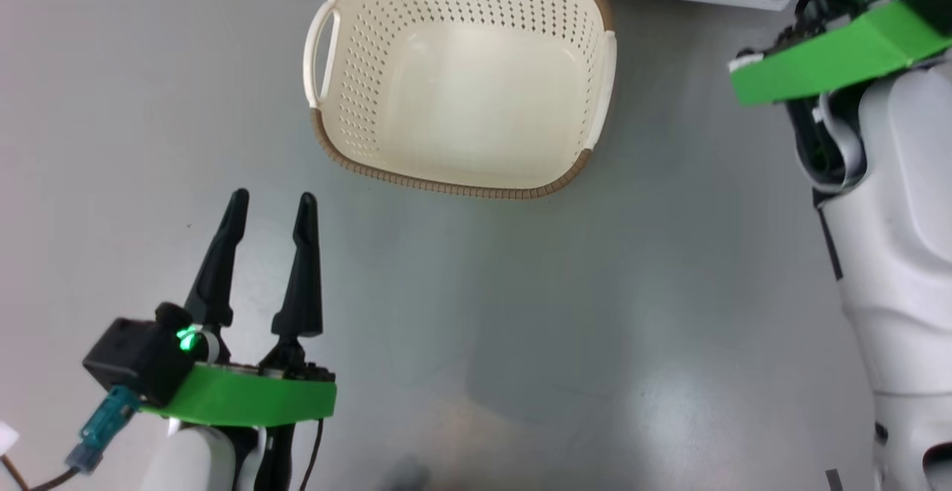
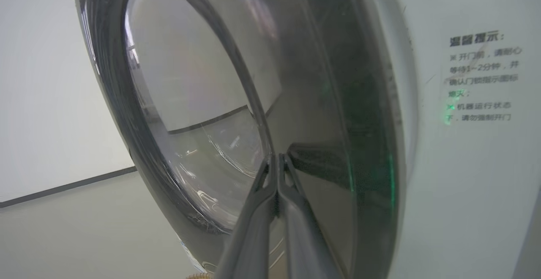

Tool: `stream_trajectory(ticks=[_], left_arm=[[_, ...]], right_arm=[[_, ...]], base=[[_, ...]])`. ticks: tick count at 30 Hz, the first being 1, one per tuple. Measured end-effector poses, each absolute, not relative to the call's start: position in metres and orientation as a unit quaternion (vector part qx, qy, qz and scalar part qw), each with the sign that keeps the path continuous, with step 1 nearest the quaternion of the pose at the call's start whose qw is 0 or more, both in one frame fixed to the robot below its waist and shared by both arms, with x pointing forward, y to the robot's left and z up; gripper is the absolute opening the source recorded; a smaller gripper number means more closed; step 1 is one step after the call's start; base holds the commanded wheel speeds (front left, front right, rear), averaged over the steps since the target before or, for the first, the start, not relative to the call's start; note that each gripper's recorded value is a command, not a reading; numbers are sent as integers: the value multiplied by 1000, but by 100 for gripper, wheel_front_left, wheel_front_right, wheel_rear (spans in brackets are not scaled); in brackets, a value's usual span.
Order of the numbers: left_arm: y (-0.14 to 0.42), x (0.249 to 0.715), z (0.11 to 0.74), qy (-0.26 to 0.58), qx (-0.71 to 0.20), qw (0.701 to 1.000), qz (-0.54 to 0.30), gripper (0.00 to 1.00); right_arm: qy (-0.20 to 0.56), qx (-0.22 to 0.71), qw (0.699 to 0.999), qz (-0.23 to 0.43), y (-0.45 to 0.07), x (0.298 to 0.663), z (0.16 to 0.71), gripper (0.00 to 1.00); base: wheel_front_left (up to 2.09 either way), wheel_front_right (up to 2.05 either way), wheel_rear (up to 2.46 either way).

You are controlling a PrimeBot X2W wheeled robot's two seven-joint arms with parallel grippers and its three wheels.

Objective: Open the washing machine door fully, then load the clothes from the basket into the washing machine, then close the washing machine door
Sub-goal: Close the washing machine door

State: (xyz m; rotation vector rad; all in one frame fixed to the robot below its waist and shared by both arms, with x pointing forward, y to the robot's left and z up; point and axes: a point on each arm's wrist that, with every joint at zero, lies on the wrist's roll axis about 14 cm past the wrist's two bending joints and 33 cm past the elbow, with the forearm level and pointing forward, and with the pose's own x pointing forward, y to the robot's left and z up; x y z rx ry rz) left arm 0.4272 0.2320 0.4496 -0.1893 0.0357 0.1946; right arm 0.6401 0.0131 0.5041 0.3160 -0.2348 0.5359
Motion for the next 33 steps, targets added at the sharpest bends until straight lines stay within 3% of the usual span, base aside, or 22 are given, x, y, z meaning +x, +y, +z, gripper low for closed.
stream_trajectory(ticks=[15,33], left_arm=[[220,443,427,39,-109,990,77,100],[216,451,444,12,-118,991,66,100]], right_arm=[[-136,193,941,242,14,689,517,0],[-118,171,941,265,8,664,518,0]], base=[[0,0,0],[0,0,0]])
